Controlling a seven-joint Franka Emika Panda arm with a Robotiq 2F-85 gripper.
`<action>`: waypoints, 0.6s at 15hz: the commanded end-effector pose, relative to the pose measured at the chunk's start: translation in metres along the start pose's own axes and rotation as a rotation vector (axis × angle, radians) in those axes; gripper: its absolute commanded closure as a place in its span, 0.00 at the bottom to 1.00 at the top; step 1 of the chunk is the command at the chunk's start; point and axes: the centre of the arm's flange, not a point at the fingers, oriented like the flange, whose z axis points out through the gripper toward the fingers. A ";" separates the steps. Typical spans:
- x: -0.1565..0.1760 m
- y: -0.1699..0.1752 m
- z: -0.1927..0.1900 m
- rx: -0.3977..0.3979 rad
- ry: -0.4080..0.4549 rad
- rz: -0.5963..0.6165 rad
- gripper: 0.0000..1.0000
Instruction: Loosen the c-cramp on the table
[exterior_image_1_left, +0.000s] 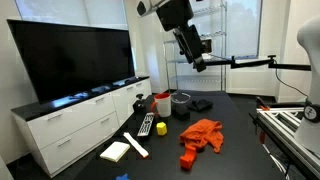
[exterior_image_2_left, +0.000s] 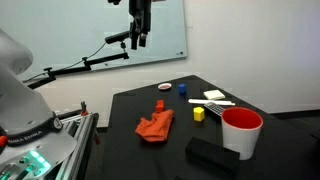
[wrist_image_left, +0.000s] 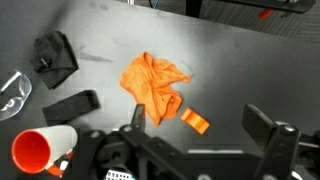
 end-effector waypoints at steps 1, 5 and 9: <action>-0.001 0.001 -0.012 -0.001 0.027 0.004 0.00; -0.007 0.003 -0.025 -0.004 0.057 0.010 0.00; 0.001 0.023 -0.051 0.074 0.140 0.062 0.00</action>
